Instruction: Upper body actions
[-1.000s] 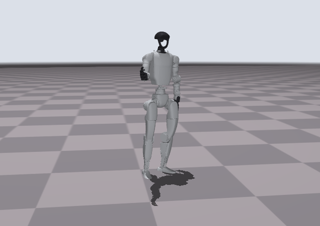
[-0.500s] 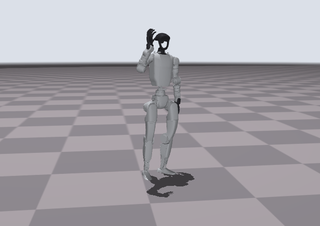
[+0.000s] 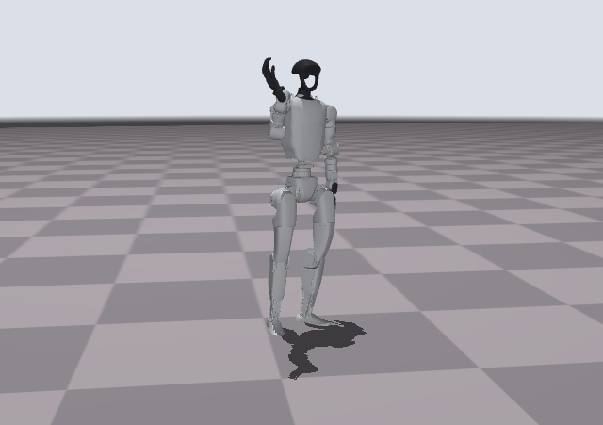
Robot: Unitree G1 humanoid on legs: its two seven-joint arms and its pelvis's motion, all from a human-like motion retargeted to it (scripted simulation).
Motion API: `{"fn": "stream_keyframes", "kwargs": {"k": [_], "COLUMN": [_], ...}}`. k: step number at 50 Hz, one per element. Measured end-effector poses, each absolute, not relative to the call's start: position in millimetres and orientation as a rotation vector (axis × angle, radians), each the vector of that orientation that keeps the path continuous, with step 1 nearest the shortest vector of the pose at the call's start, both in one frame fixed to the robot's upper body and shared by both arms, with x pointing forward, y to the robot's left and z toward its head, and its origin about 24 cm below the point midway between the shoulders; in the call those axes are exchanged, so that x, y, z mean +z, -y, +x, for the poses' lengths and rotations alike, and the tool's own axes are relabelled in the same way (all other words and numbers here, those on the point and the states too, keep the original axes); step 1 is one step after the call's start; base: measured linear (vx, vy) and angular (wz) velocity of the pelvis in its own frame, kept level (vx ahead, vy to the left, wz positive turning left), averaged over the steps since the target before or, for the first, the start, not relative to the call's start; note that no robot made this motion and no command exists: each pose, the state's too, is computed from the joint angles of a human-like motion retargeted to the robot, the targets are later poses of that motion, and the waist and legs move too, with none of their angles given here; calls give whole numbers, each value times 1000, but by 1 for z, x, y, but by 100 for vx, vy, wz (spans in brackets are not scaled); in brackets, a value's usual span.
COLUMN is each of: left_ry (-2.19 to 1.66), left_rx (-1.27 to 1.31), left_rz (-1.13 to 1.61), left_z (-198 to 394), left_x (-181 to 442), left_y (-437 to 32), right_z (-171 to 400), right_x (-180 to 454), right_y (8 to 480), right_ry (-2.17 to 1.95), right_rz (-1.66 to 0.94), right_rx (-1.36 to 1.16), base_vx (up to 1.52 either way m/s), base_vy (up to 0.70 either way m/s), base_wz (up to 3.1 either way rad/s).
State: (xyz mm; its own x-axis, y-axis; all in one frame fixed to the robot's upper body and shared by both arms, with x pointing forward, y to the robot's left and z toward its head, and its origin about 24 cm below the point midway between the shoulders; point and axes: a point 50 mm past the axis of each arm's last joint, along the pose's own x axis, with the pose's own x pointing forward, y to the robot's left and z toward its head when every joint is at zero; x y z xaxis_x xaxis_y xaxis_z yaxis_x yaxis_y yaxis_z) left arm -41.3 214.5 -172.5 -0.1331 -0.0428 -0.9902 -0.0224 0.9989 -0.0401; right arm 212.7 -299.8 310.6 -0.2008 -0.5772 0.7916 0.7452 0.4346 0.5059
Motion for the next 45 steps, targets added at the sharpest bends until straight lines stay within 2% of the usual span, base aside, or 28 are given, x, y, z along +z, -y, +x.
{"fn": "stream_keyframes", "kwargs": {"k": [8,15,24,28,35,45], "left_ry": [-1701,-1694,-1667,-1654,-1655,-1691], "left_rx": [-26,-31,-45,-48,-52,-39], "left_rz": [-50,-43,-31,-37,-44,-64], "left_z": [-40,-37,-29,-26,-27,-39], "left_x": [-173,-173,-174,-174,-175,-174], "left_y": [-214,-214,-215,-213,-211,-209], "right_z": [213,193,169,168,178,197], "right_x": [317,343,348,347,344,325], "right_y": [292,256,198,194,219,265], "right_ry": [1348,1630,2058,2077,1927,1579], "right_rz": [-227,-493,-883,-959,-874,-588], "right_rx": [-1175,-1054,-734,-742,-927,-1092], "base_vx": [0,0,0,0,0,0], "base_vy": [0,0,0,0,0,0], "base_wz": [0,0,0,0,0,0]}}
